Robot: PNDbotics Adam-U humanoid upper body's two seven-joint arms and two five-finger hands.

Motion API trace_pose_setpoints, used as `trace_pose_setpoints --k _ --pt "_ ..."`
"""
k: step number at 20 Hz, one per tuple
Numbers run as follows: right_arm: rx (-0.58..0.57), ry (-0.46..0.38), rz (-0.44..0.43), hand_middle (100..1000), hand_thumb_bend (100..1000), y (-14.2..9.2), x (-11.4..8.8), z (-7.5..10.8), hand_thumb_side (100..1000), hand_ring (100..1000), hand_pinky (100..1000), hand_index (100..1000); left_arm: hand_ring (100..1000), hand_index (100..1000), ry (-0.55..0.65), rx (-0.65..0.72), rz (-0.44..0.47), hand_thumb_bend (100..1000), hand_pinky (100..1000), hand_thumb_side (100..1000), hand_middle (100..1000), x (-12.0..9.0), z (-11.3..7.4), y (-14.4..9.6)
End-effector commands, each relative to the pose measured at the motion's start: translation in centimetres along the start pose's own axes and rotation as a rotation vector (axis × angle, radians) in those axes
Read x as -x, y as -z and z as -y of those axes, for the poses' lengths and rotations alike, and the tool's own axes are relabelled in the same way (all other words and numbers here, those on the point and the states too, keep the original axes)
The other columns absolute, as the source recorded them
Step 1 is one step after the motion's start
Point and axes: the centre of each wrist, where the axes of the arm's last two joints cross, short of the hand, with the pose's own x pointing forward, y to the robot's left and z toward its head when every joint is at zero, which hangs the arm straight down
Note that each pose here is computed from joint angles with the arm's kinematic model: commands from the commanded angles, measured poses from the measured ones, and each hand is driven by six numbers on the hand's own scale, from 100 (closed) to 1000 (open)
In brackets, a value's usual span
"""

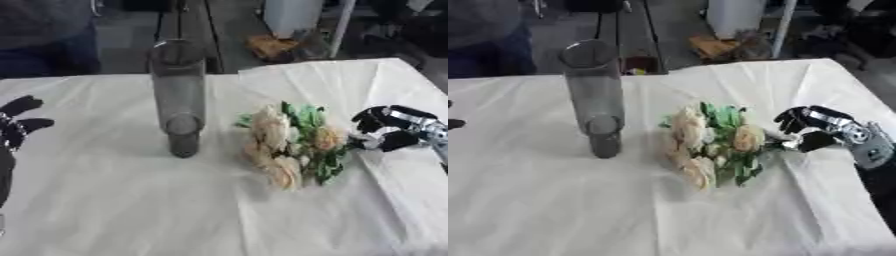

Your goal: Arrange flowers into the vase.

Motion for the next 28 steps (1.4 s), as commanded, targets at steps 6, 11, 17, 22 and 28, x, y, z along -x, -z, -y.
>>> trace_pose_setpoints --k 6,11,17,22,28 --pt "0.002 -0.056 0.027 652 460 -1.1 -0.4 1.7 204 707 773 830 698 874 0.028 0.000 0.014 1000 879 939 801 -0.5 -0.9 0.2" --pt "-0.007 -0.060 0.038 652 458 -1.5 -0.3 1.8 205 708 773 830 698 875 0.029 0.001 0.014 1000 879 939 801 -0.5 -1.0 0.2" --pt "-0.046 -0.085 0.042 657 435 -1.4 -0.4 1.4 215 713 776 831 698 875 0.029 0.002 0.013 1000 879 939 801 -0.5 -1.0 0.2" --pt "-0.089 -0.101 0.023 663 418 -1.1 0.0 0.5 221 719 777 832 697 875 0.028 0.003 0.014 1000 880 939 801 -0.5 -0.9 0.2" --pt "-0.106 -0.108 0.015 663 408 -0.6 0.2 -0.2 224 720 776 831 697 875 0.026 0.005 0.015 1000 880 940 802 -0.5 -0.9 0.3"
